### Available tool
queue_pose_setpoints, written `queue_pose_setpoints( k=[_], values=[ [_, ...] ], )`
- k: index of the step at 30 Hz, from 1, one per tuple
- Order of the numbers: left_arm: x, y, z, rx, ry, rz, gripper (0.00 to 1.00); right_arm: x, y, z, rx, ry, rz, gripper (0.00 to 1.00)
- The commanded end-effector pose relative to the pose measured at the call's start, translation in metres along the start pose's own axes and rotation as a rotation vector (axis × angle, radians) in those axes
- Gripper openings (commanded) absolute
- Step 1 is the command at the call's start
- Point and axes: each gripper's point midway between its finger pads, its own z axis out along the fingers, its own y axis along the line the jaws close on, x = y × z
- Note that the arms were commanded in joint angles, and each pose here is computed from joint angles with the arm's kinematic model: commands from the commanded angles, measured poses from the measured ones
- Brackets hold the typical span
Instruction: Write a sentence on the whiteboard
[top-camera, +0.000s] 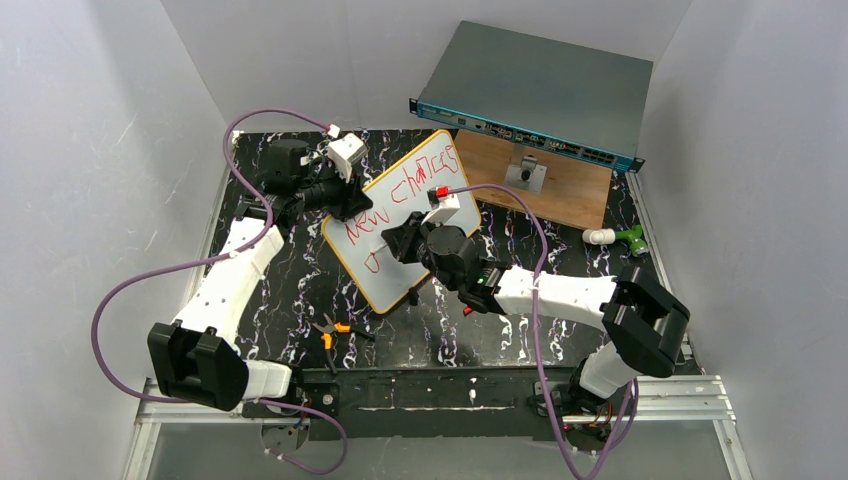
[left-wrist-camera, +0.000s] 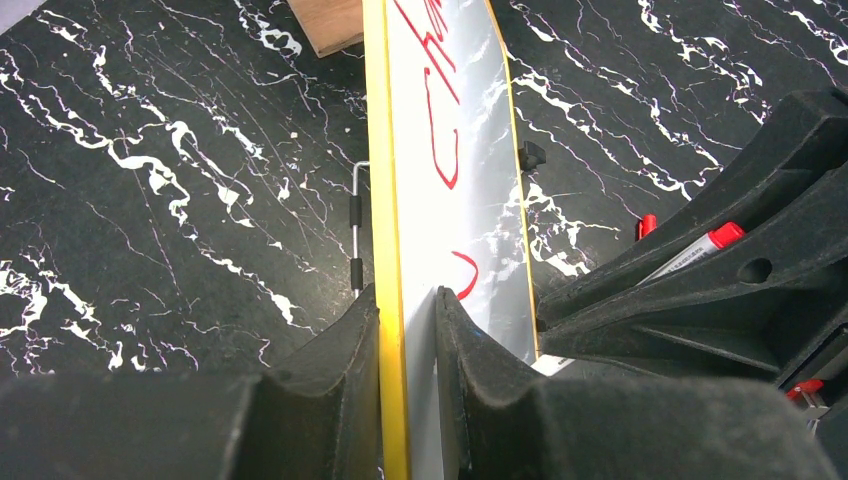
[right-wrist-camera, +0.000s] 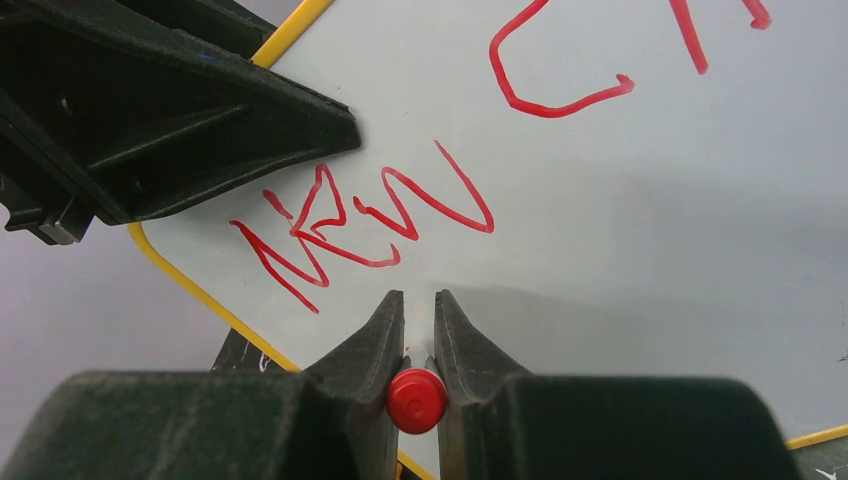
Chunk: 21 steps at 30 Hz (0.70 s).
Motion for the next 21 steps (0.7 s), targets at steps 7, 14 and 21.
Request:
queue_pose_setpoints(
  k=[7,14,21],
  values=[
    [0.035,0.0,-0.002,-0.014,0.121,0.054,0.0,-0.006,-0.015,0.004,0.054,-0.044,-0.015,0.01],
    [0.036,0.002,-0.001,-0.016,0.127,0.059,0.0,0.014,-0.039,-0.009,0.099,0.009,-0.05,0.01],
    [0.036,0.002,0.0,-0.014,0.128,0.056,0.0,0.007,-0.04,-0.011,0.109,-0.002,-0.091,0.01]
  ],
)
